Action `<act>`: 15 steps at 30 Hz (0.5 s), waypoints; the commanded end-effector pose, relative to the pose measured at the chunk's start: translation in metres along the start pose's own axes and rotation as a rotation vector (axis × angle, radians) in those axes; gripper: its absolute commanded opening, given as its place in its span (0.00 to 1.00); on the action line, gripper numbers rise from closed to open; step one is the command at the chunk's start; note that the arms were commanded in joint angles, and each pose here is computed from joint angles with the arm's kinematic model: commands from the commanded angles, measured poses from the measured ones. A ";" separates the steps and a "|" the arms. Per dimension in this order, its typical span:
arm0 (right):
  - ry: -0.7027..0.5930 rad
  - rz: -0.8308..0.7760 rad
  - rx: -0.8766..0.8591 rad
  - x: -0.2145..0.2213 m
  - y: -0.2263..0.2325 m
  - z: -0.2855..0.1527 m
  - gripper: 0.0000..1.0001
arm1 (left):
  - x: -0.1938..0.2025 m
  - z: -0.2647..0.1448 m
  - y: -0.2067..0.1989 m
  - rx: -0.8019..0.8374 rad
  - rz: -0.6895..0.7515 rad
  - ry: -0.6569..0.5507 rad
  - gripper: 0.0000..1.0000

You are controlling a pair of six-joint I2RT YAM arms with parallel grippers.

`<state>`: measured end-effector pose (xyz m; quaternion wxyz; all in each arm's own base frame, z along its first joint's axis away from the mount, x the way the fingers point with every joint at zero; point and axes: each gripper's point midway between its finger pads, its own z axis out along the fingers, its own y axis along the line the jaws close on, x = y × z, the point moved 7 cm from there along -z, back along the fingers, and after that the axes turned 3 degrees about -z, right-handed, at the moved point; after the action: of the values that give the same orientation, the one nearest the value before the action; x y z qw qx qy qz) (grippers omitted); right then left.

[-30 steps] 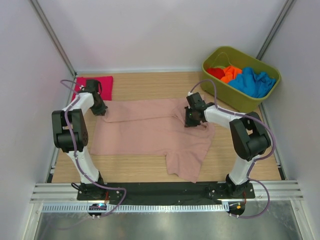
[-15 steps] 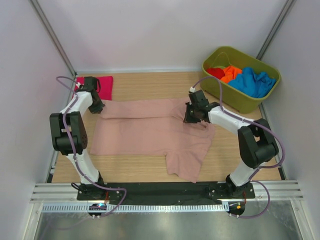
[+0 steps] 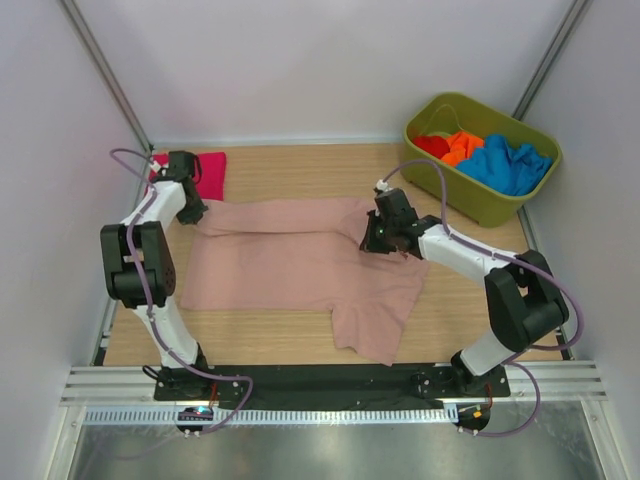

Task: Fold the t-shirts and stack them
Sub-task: Fold the tshirt

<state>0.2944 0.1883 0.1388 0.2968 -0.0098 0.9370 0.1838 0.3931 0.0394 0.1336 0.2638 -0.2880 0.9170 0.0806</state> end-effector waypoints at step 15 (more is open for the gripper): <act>-0.085 0.088 0.274 -0.016 -0.043 -0.038 0.44 | -0.022 -0.014 0.015 -0.162 0.007 -0.083 0.34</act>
<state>0.2777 0.1626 0.1365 0.2880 0.0202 0.9497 0.1216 0.3952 0.0514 0.1228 0.2444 -0.2899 0.9147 0.1396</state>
